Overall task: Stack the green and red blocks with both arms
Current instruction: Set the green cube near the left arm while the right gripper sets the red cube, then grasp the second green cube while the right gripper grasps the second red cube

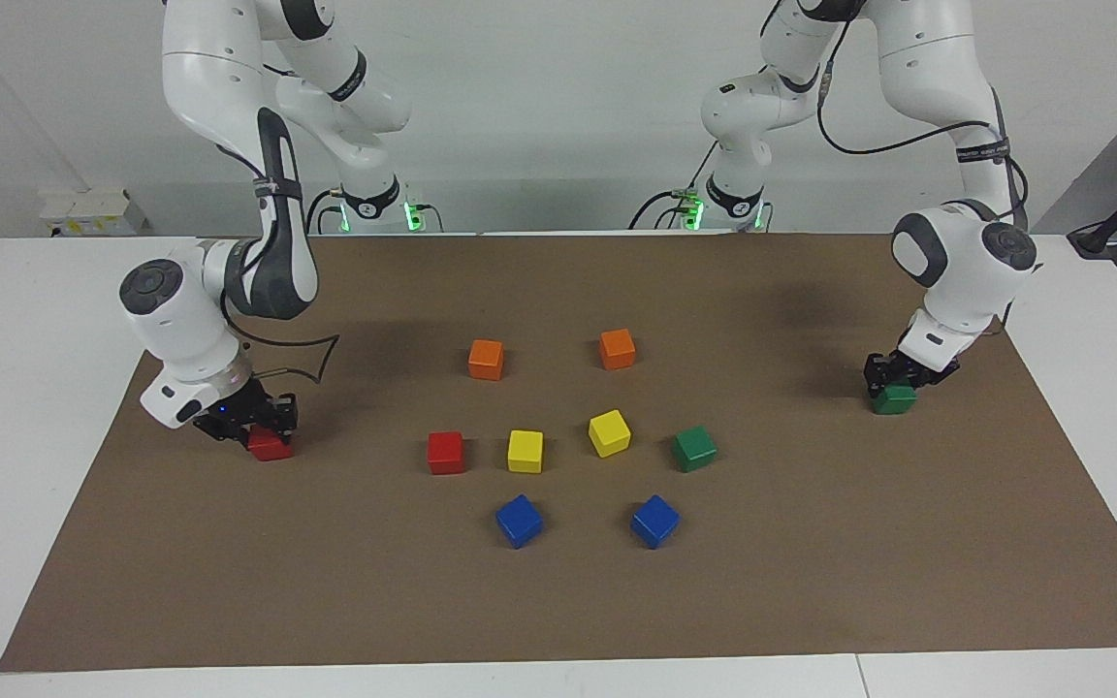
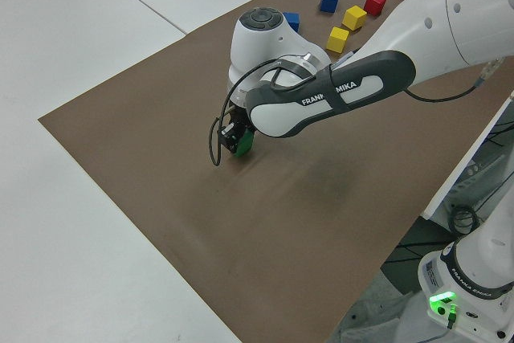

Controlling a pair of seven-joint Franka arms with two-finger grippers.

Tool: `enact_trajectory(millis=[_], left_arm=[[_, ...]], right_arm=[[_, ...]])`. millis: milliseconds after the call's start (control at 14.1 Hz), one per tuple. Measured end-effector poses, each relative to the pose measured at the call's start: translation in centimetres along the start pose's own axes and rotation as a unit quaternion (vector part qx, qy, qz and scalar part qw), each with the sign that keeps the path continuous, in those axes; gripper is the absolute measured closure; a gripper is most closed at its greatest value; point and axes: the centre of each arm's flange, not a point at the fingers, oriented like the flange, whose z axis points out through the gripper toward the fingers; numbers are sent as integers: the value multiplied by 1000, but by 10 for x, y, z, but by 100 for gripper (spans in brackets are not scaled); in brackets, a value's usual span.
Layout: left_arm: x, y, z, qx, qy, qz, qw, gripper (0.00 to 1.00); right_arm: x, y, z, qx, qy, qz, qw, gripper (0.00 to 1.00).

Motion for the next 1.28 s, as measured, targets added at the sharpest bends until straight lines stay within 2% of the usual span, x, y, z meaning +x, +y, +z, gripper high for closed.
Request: enact_trajectory(millis=[71, 213, 283, 354, 567, 780, 992, 1134, 1276], left_arm=[[0, 0, 0, 0, 0, 5, 1000, 42], [0, -1, 2, 0, -2, 18, 1000, 14], [0, -1, 1, -1, -4, 23, 1000, 4], [3, -2, -4, -3, -9, 29, 1000, 0], [31, -6, -61, -10, -33, 44, 998, 0], [69, 38, -134, -11, -27, 43, 999, 0], [92, 160, -154, -15, -22, -48, 998, 0], [93, 227, -149, -22, -26, -96, 995, 0], [93, 261, -143, -27, -20, -131, 991, 0]], right_arm=[[0, 0, 0, 0, 0, 0, 1000, 27], [1, 0, -2, 0, 2, 0, 1000, 2], [2, 0, -7, -1, 4, 0, 1000, 0], [5, 0, -19, -1, 3, 0, 1000, 0], [20, -19, -96, 3, -11, 21, 1000, 0], [44, -105, -155, 1, -3, 72, 997, 0], [52, -208, -141, -12, 6, 85, 996, 0], [56, -235, -118, -10, 11, 91, 996, 0], [62, -240, -98, -7, 16, 103, 994, 0]])
